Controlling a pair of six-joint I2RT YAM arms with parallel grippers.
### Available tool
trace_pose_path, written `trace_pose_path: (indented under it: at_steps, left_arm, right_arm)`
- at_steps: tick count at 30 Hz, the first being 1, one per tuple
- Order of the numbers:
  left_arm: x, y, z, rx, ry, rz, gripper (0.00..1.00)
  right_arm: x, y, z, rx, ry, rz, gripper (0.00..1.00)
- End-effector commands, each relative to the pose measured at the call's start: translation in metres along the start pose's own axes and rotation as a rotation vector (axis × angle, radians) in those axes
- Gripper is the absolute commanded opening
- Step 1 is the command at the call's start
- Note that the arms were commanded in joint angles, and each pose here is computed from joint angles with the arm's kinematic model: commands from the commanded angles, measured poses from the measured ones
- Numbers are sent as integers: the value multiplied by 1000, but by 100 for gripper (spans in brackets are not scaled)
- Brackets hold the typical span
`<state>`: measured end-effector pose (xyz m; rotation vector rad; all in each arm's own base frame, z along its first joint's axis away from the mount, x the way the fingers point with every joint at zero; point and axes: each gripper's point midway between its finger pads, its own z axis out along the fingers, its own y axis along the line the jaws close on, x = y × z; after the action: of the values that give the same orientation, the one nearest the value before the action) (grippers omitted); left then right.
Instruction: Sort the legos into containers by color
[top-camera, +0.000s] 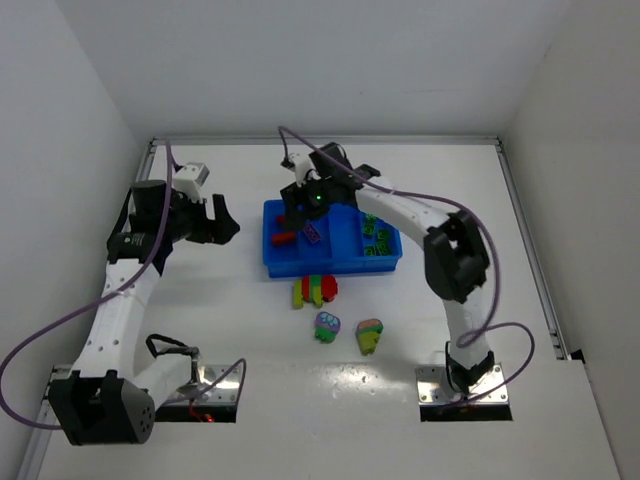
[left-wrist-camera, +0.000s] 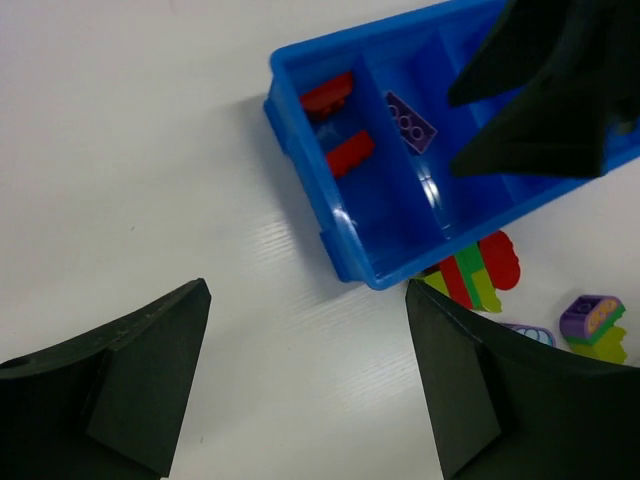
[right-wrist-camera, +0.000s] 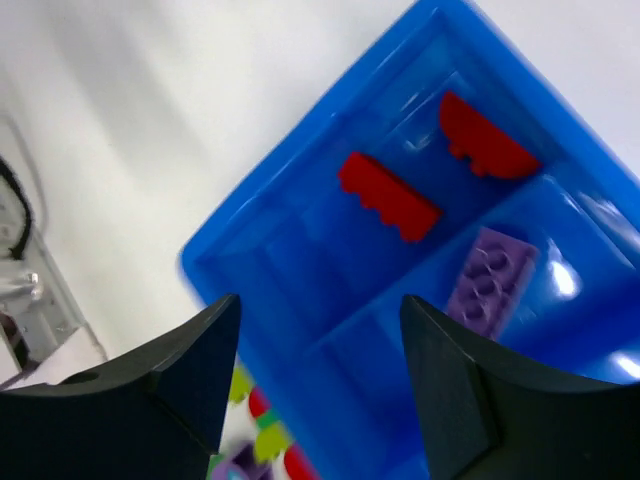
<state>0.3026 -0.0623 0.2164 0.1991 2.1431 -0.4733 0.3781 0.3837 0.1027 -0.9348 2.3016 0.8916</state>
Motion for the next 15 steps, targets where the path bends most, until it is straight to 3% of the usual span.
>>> trace_pose_path:
  at_steps: [1, 6, 11, 15]
  left_arm:
    - [-6, -25, -10, 61, -39, 78, 85]
    - [23, -39, -6, 51, 28, 94, 80]
    - [45, -79, 14, 152, 171, 151, 76]
    - [71, -124, 19, 341, 268, 212, 76]
  right_arm:
    - [-69, 17, -117, 137, -258, -133, 67]
    - [-24, -27, -187, 331, -313, -74, 71]
    - [19, -34, -239, 398, -410, -20, 73]
    - [47, -36, -252, 382, -368, -53, 73]
